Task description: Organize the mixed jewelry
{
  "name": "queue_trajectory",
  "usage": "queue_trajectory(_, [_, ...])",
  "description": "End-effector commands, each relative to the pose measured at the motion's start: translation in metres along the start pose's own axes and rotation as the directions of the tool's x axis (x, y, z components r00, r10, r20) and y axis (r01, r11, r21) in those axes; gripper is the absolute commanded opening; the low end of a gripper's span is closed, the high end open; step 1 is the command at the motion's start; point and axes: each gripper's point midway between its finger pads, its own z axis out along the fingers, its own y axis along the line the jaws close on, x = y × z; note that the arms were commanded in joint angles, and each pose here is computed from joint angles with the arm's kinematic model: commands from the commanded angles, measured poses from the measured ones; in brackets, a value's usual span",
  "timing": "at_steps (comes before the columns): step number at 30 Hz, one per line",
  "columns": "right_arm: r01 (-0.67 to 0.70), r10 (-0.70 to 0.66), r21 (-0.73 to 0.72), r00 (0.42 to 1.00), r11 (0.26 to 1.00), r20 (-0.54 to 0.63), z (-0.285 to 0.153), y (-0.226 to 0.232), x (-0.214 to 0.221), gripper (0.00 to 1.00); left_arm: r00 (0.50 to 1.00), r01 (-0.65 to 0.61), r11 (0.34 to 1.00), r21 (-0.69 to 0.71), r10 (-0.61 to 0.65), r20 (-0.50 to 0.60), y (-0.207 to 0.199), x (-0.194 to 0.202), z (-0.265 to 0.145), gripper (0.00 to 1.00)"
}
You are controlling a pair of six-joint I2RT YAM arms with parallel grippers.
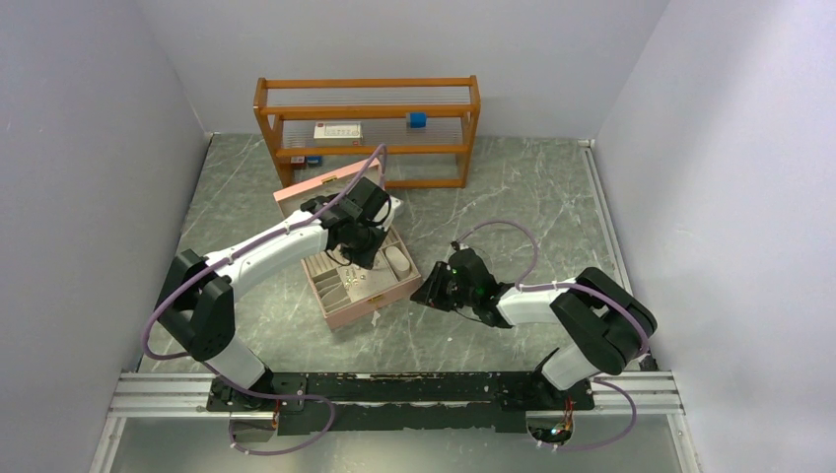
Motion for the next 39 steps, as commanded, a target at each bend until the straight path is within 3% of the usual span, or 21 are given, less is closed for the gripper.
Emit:
queue_trajectory(1, [0.005, -0.005, 0.032, 1.000, 0.999, 0.008, -0.001, -0.012, 0.005, 0.29, 1.000, -0.022, 0.998, 0.055, 0.021, 0.019, -0.014, -0.006, -0.001, 0.07])
queue_trajectory(14, [0.004, -0.005, 0.026, 1.000, 1.000, 0.018, -0.002, -0.011, 0.005, 0.26, 1.000, -0.021, 1.000, 0.006, 0.021, -0.011, -0.006, 0.003, 0.010, 0.06])
queue_trajectory(39, [0.007, -0.007, 0.024, 1.000, 1.000, 0.011, -0.001, -0.011, 0.006, 0.26, 0.998, 0.003, 1.000, -0.014, -0.002, 0.058, -0.004, -0.009, 0.005, 0.06])
